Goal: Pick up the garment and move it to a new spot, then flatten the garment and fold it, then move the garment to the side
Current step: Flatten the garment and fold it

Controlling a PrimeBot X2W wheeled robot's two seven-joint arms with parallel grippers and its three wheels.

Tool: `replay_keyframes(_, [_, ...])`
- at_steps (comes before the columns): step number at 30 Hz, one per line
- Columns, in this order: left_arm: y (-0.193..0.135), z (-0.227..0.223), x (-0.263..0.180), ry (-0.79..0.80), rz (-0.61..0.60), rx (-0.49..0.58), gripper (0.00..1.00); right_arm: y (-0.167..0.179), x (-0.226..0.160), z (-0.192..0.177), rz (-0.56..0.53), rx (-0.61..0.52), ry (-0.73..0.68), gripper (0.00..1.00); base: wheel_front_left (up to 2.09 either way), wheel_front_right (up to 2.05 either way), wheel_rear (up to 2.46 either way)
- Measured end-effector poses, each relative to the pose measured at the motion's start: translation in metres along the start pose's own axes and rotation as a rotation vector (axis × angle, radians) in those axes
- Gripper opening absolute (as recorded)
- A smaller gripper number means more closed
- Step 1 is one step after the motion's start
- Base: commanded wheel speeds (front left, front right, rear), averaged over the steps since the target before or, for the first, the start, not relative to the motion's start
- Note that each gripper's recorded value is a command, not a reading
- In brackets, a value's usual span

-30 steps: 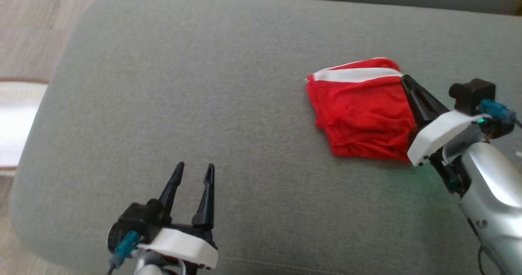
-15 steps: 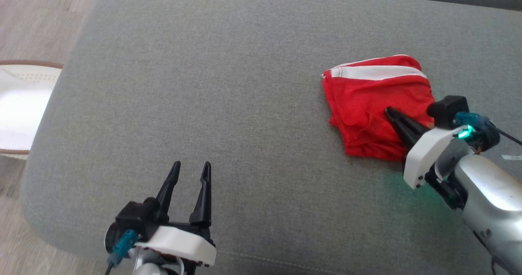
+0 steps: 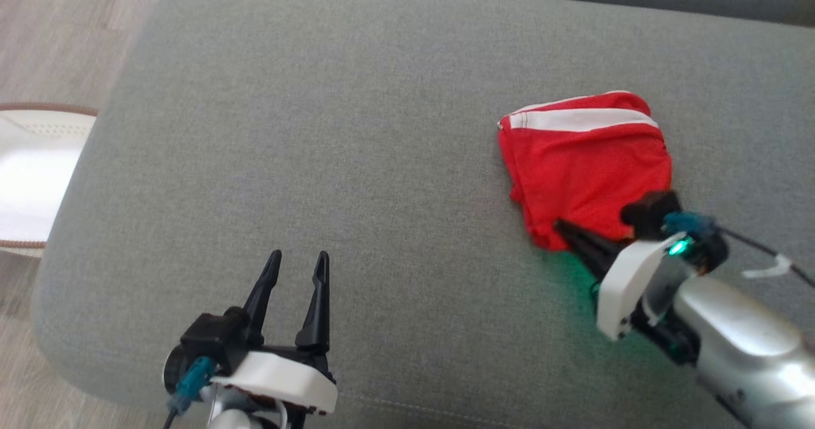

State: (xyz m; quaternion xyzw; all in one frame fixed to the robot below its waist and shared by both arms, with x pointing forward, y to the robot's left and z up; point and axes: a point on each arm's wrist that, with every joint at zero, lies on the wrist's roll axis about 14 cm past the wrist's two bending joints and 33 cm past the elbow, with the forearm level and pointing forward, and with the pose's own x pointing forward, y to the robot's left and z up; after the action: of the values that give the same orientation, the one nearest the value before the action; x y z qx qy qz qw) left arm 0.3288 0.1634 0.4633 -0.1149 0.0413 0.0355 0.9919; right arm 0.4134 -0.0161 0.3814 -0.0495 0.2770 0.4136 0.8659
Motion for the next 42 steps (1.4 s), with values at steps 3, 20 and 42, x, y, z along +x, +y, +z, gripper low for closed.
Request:
replay_keyframes(3, [0.000,0.004,-0.002,-0.013,-0.002,-0.001,1.00,0.017,0.001,0.000,0.032,0.000,-0.003,0.00,0.00,0.00,0.00])
replay_keyframes(20, [0.002,0.010,-0.030,-0.055,-0.004,0.017,1.00,0.029,-0.036,0.004,-0.086,0.108,-0.216,0.13,0.00,0.00,0.00])
replay_keyframes(42, [0.013,0.002,-0.038,-0.036,-0.037,0.063,1.00,-0.022,-0.165,-0.012,-0.594,0.133,-0.504,1.00,0.00,0.00,0.00])
